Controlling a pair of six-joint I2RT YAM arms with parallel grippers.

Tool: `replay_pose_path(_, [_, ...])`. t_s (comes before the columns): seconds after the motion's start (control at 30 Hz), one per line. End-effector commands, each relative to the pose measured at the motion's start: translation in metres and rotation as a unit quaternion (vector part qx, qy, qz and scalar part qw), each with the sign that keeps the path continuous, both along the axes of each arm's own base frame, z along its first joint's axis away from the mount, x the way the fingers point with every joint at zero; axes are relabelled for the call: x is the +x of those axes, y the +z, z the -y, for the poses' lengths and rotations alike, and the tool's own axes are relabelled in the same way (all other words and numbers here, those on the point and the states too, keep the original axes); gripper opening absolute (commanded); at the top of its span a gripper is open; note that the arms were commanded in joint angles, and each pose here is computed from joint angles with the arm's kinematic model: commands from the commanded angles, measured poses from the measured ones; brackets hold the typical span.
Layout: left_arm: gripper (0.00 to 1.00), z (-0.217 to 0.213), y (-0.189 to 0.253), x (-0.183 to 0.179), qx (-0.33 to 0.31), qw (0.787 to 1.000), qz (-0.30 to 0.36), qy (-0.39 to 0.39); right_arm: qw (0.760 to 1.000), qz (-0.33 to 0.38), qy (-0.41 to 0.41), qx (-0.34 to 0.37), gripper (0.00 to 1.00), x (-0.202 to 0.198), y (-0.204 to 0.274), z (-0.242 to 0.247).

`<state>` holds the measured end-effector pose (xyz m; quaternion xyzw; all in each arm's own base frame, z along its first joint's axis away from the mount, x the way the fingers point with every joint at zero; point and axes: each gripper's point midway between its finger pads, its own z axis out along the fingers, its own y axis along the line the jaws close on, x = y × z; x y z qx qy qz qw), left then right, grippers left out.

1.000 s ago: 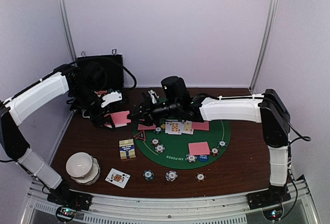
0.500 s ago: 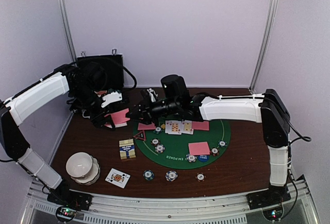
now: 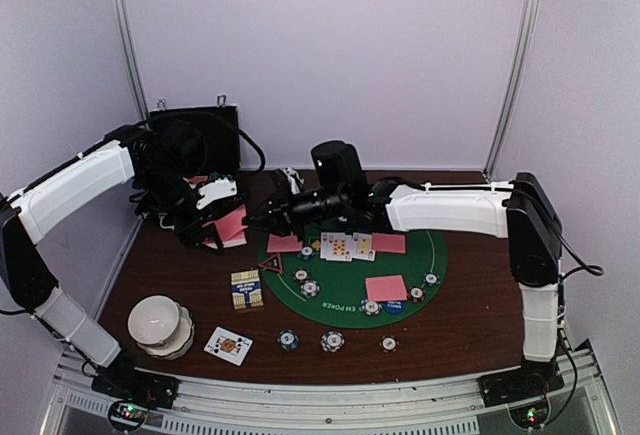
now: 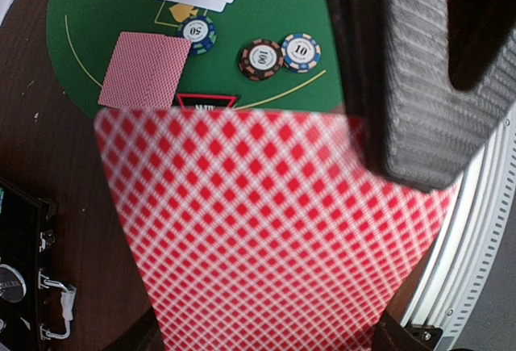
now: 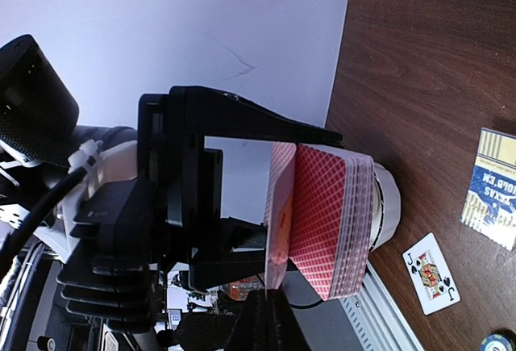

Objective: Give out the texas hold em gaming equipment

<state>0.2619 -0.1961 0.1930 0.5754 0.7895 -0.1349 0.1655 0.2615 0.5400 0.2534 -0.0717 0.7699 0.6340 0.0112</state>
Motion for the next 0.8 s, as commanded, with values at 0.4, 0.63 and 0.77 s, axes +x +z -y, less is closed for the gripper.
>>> replay_pose_path(0.4, [0.0,-0.002,-0.001,0.006,0.003,1.0,0.021,0.002,0.998,0.021,-0.062,-0.008,0.0,0.032,0.006,0.068])
replay_pose_path(0.63, [0.0,-0.005,-0.005,0.006,0.006,1.0,0.02,0.006,0.994,0.011,-0.111,-0.019,0.0,0.047,-0.006,0.134])
replay_pose_path(0.77, [0.0,-0.006,-0.005,0.006,0.007,1.0,0.02,0.007,0.99,0.009,-0.134,-0.048,0.0,0.048,-0.018,0.173])
